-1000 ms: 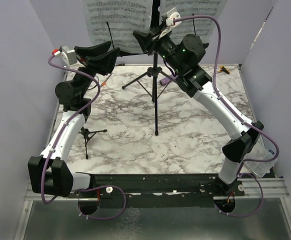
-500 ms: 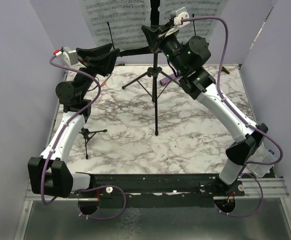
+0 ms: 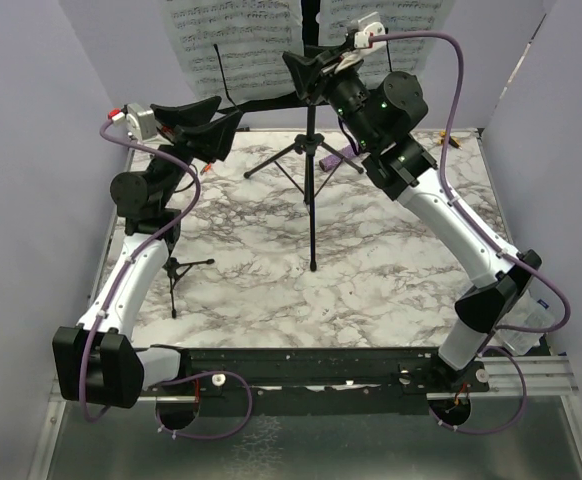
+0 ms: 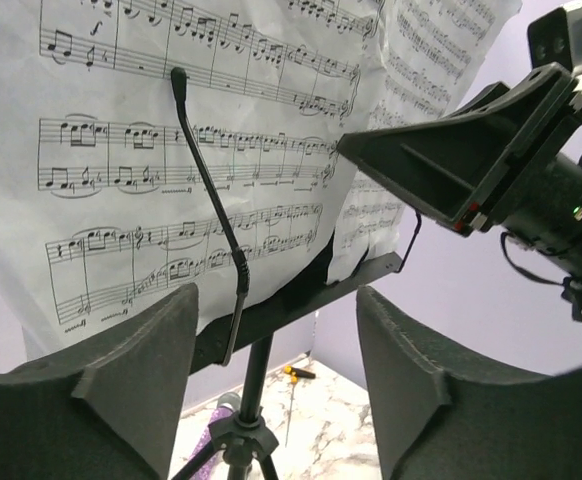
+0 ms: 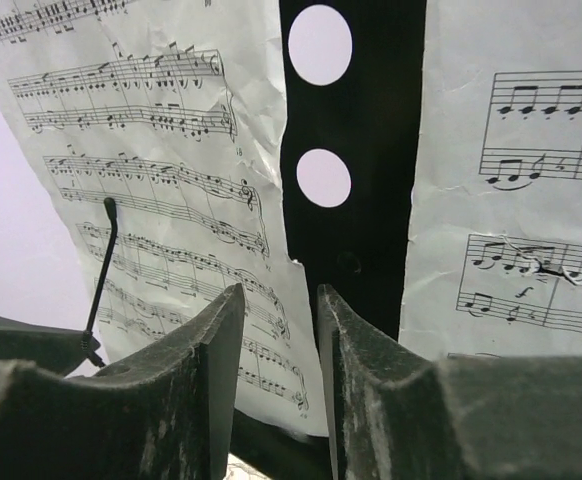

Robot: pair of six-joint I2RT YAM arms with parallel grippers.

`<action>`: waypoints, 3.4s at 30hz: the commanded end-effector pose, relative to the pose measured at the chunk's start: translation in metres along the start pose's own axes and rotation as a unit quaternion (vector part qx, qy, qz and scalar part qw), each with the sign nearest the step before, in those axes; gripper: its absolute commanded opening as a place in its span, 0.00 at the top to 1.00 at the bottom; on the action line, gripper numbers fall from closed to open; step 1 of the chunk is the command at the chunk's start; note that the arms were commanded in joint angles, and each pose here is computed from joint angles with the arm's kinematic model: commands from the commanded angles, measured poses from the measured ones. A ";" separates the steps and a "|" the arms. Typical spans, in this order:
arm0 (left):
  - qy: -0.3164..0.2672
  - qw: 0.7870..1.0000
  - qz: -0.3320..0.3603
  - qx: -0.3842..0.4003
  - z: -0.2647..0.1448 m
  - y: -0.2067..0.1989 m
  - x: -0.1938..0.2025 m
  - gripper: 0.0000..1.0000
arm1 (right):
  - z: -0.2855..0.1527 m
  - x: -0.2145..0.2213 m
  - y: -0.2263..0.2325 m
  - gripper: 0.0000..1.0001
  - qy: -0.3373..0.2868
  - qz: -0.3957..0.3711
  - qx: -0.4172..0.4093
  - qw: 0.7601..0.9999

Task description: Set up the instrument practice props

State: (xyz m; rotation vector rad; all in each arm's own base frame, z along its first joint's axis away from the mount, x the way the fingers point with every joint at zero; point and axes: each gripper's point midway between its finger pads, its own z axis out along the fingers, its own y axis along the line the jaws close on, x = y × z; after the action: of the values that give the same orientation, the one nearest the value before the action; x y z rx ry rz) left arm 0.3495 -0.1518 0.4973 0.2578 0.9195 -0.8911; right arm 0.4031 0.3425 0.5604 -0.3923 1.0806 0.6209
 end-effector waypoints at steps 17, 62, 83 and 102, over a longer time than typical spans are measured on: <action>0.063 0.997 -0.005 -0.035 -0.064 -0.012 0.040 0.01 | -0.093 -0.007 0.029 0.30 0.029 0.053 -0.072 0.996; 0.429 0.867 -0.077 -0.241 -0.087 -0.007 0.359 0.29 | -0.295 0.263 -0.067 0.13 0.341 0.311 0.106 0.881; 0.385 0.876 -0.018 -0.289 -0.070 0.021 0.359 0.73 | -0.294 0.271 -0.069 0.13 0.358 0.301 0.102 0.878; 0.397 0.846 0.076 -0.347 -0.094 0.051 0.339 1.00 | -0.285 0.281 -0.074 0.13 0.366 0.299 0.102 0.875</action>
State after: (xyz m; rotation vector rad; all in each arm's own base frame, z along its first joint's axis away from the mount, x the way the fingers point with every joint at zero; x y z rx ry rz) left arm 0.4234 -0.2951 0.1628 0.1190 1.9050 -0.4105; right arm 0.3383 0.1971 0.1802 -0.0656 2.0283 0.9351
